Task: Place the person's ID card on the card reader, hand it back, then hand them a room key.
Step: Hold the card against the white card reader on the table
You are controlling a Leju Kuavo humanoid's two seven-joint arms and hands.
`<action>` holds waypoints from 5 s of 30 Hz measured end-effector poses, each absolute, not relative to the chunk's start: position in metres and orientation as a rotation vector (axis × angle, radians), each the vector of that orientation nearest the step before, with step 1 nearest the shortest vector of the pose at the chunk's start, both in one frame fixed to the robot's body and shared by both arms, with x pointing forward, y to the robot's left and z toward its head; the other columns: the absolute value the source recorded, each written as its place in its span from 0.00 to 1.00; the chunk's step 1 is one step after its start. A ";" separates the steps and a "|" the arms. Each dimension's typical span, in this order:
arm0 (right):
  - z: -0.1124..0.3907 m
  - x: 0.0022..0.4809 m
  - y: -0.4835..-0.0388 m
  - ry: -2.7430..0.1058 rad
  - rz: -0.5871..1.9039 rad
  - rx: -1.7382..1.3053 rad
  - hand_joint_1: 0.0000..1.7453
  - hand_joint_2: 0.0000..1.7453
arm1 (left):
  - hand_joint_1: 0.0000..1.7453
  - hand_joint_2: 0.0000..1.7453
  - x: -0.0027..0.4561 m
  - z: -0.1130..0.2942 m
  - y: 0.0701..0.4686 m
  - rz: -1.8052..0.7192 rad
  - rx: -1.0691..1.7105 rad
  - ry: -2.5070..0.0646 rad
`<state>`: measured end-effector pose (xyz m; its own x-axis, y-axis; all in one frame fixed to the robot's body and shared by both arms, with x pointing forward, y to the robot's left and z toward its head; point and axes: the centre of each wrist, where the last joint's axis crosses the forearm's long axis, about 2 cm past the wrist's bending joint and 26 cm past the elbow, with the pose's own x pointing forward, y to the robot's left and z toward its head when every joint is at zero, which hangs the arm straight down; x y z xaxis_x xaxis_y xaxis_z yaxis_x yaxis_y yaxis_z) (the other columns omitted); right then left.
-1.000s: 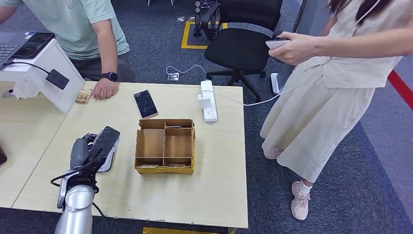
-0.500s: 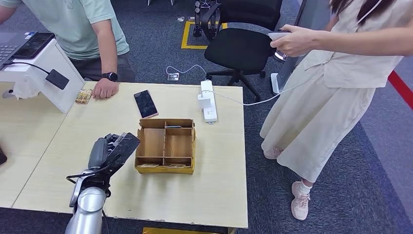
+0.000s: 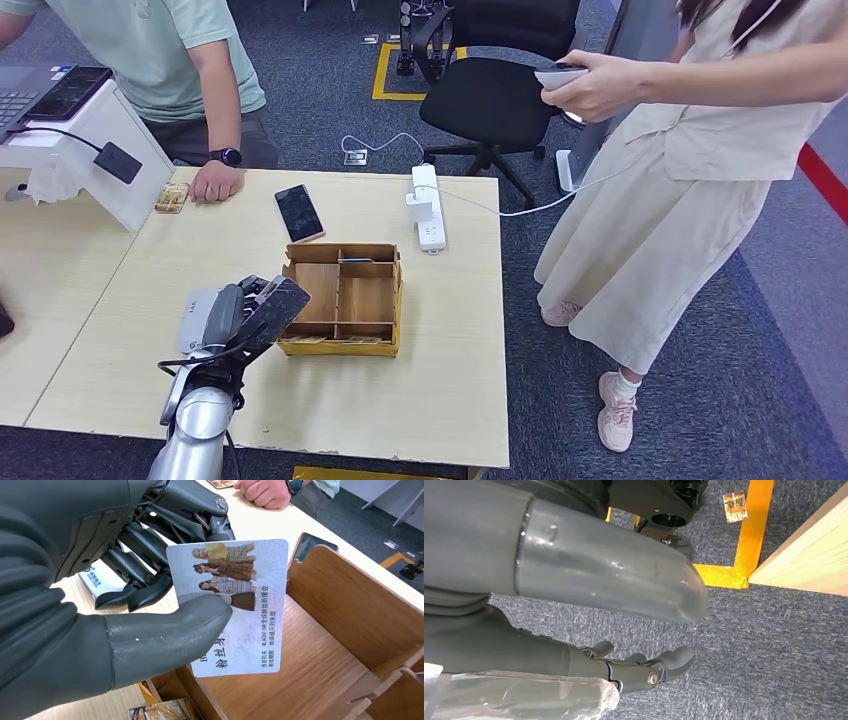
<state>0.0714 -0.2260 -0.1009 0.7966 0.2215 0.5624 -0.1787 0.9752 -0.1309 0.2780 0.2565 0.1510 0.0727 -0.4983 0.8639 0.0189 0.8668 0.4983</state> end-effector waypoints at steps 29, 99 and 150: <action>-0.101 0.072 -0.226 -0.610 0.223 -0.072 0.00 0.00 | 1.00 1.00 0.294 0.169 0.315 -0.155 0.589 -1.440; -0.100 0.072 -0.228 -0.606 0.190 -0.079 0.00 0.00 | 1.00 1.00 0.262 0.133 0.342 -0.123 0.658 -1.203; -0.101 0.063 -0.229 -0.573 0.222 -0.088 0.00 0.00 | 1.00 1.00 0.289 0.131 0.336 -0.075 0.629 -1.234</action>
<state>0.0629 -0.2287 -0.1011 0.8173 0.2328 0.5271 -0.1840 0.9723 -0.1442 0.2891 0.3365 0.1313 0.3506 -0.3829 0.8547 -0.2769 0.8294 0.4852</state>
